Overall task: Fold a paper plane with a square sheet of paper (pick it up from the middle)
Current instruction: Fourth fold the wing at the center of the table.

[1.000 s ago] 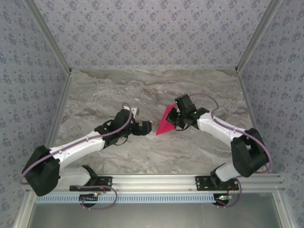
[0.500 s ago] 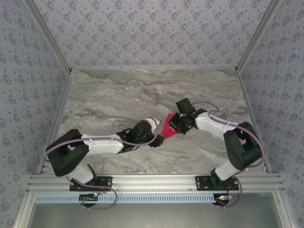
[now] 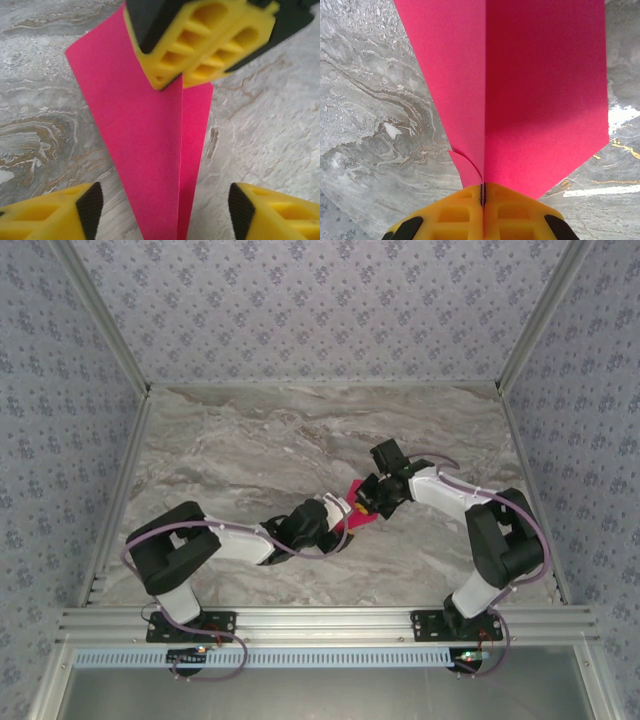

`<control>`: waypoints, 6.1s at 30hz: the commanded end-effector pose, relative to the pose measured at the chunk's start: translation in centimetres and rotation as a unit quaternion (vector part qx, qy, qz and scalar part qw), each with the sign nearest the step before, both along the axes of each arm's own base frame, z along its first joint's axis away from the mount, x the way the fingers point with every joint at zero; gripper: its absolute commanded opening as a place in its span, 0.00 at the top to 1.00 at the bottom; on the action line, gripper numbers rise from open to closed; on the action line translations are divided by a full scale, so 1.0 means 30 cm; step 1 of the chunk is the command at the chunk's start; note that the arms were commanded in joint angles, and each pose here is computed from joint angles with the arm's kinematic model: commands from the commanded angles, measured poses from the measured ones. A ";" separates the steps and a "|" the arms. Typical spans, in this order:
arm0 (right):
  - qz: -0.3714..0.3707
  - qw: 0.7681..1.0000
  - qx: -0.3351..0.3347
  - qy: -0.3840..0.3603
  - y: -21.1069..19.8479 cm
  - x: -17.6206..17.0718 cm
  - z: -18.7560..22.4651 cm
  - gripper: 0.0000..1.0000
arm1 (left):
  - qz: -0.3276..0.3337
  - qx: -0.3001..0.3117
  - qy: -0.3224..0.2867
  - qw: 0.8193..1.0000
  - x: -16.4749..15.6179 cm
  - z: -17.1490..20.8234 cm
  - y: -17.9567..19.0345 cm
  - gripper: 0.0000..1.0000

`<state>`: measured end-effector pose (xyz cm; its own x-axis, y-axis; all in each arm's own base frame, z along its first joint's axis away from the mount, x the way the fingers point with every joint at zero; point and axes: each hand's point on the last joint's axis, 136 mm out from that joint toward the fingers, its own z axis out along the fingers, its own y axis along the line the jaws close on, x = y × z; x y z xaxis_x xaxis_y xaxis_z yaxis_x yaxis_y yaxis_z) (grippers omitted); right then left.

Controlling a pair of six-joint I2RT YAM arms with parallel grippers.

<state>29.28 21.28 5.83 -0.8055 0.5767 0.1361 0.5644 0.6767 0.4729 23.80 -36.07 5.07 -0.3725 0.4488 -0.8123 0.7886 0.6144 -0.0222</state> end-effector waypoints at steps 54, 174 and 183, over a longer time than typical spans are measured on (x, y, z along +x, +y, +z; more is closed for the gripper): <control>0.033 0.999 0.037 0.018 -0.033 0.010 0.059 0.53 | -0.039 -0.022 -0.009 0.999 0.019 -0.001 -0.117 0.87; 0.104 0.987 -0.125 0.015 -0.286 -0.143 -0.273 0.53 | 0.126 -0.157 0.389 0.899 0.016 -0.024 -0.181 0.92; 0.111 0.985 -0.131 0.025 -0.295 -0.148 -0.287 0.55 | 0.133 -0.145 0.394 0.898 0.013 -0.050 -0.172 0.93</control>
